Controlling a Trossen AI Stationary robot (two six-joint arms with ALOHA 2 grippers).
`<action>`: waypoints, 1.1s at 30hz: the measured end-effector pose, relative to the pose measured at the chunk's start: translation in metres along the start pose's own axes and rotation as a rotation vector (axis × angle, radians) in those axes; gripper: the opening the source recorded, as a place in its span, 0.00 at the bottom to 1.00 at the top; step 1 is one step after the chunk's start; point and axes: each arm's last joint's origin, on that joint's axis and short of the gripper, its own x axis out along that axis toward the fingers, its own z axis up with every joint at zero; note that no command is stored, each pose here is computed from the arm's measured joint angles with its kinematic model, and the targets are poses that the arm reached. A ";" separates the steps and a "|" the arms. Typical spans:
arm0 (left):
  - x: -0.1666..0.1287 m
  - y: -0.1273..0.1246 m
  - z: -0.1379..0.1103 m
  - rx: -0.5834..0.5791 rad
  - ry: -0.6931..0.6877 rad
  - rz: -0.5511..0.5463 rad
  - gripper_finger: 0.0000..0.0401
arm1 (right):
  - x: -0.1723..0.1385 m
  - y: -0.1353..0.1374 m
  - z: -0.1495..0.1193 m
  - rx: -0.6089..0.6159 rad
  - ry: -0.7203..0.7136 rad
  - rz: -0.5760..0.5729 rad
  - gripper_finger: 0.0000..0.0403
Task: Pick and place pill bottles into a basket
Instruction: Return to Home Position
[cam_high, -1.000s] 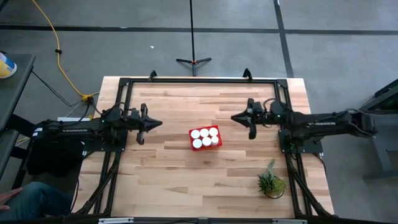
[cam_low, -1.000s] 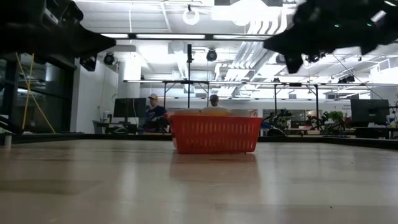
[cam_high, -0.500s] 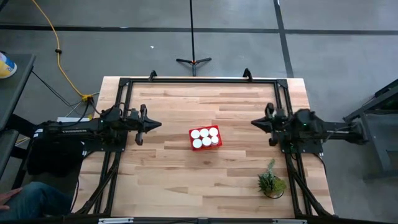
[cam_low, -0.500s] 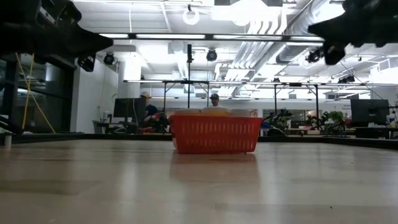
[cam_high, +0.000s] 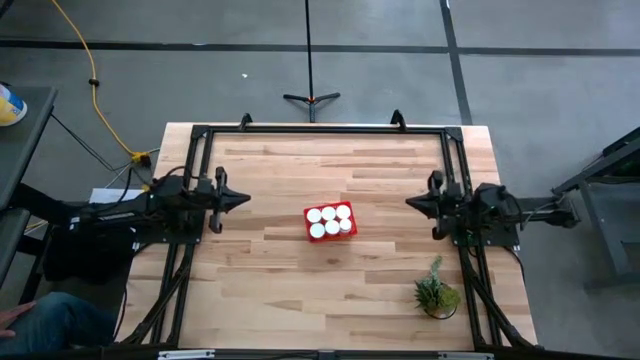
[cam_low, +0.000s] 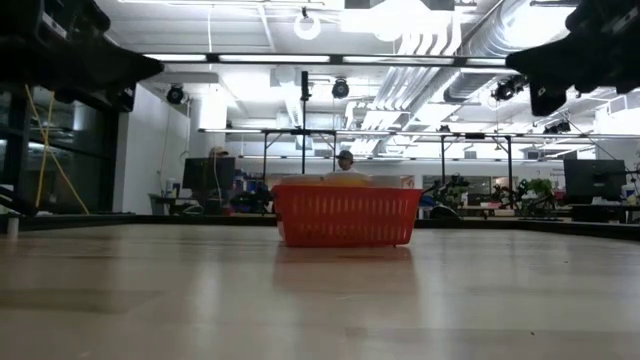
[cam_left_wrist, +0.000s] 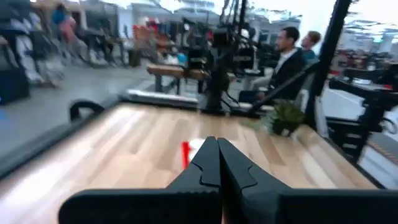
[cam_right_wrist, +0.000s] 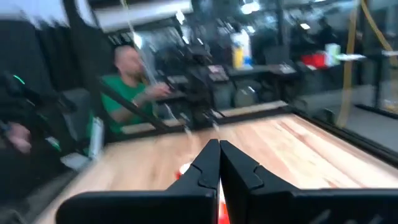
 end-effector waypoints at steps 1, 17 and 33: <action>0.000 0.000 -0.001 -0.015 0.006 -0.013 0.06 | 0.002 0.000 -0.005 0.007 -0.024 0.023 0.00; 0.005 -0.004 -0.021 -0.007 0.005 -0.057 0.06 | 0.005 -0.005 -0.022 0.022 -0.003 -0.062 0.00; 0.005 -0.006 -0.024 -0.030 0.029 -0.019 0.07 | 0.005 -0.005 -0.023 0.018 0.012 -0.066 0.00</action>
